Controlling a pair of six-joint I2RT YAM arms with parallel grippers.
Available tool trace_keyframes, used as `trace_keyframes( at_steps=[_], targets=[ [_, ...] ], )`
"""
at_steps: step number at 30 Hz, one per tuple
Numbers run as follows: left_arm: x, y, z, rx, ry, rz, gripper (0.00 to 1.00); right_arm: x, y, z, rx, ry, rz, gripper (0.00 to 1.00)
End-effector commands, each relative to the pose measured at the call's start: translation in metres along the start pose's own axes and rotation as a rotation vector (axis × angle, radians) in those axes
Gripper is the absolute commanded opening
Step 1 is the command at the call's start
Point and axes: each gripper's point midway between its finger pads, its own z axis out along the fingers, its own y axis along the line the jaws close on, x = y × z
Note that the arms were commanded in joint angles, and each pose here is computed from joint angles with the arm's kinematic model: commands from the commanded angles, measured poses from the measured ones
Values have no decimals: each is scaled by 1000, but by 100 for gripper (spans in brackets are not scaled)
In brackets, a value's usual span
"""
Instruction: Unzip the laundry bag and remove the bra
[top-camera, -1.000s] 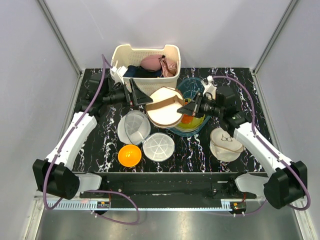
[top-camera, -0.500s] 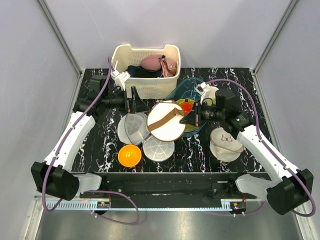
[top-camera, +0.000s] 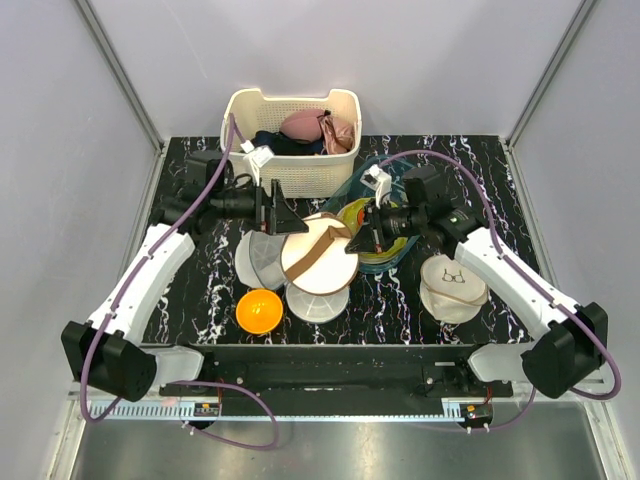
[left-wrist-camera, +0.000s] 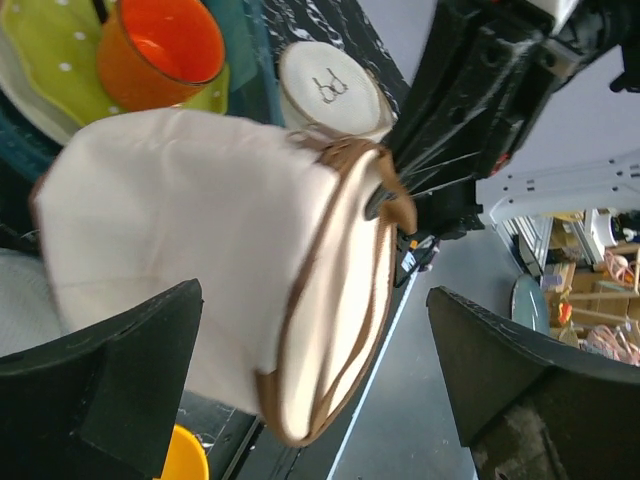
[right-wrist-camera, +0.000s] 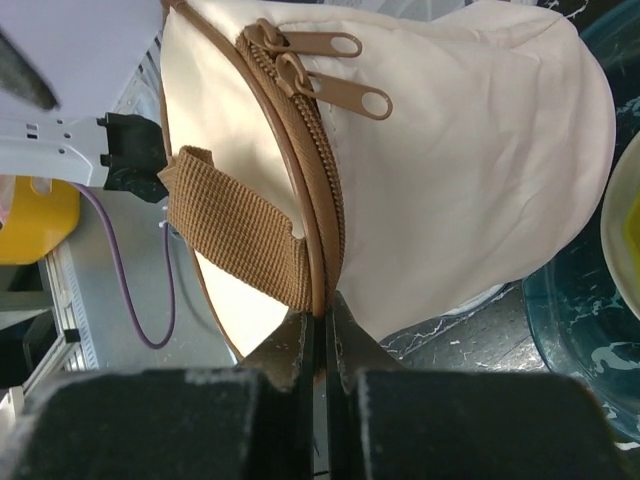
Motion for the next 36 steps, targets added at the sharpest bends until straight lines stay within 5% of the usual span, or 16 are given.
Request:
trace_keyframes(
  at_steps=[1,2,4,7,9,10,13,14,15,16,17,19,24,28,31,36],
  targets=[
    [-4,-29,11,96,10,103,91,-17,3,3,36,-35,-34,0],
    [-2,-26,13,88,17,95,83,-23,2,4,43,-58,-35,0],
    [2,-18,17,65,22,69,50,-26,0,3,66,-89,-27,0],
    [5,-10,22,55,28,40,33,-31,1,-2,76,-147,-32,0],
    [6,-10,24,71,33,33,43,-36,8,-6,55,-184,-54,0],
    [5,-9,26,73,35,29,65,-33,8,-6,52,-183,-51,0],
    [-1,-11,29,94,24,25,66,-29,8,-5,44,-179,-54,0],
    [0,-13,30,115,29,19,24,-28,7,-4,45,-175,-52,0],
    [-2,-13,31,117,24,19,6,-27,4,-2,57,-172,-42,0],
    [-4,-11,32,107,16,5,0,-29,2,-2,66,-177,-35,0],
    [-7,-8,32,78,0,4,0,-29,0,-2,81,-178,-21,0],
    [-11,-2,31,31,-22,-17,0,-38,-10,-3,147,-203,26,45],
    [-37,18,6,-183,-205,-68,0,-53,-21,-26,292,-322,97,84],
    [-58,20,-21,-288,-436,-179,0,-54,-19,-31,273,-446,263,89],
    [-55,29,-32,-316,-563,-263,0,-57,-1,-23,100,-518,401,89],
    [-40,43,-42,-345,-671,-384,0,-69,14,-9,-62,-585,514,90]
  ],
)
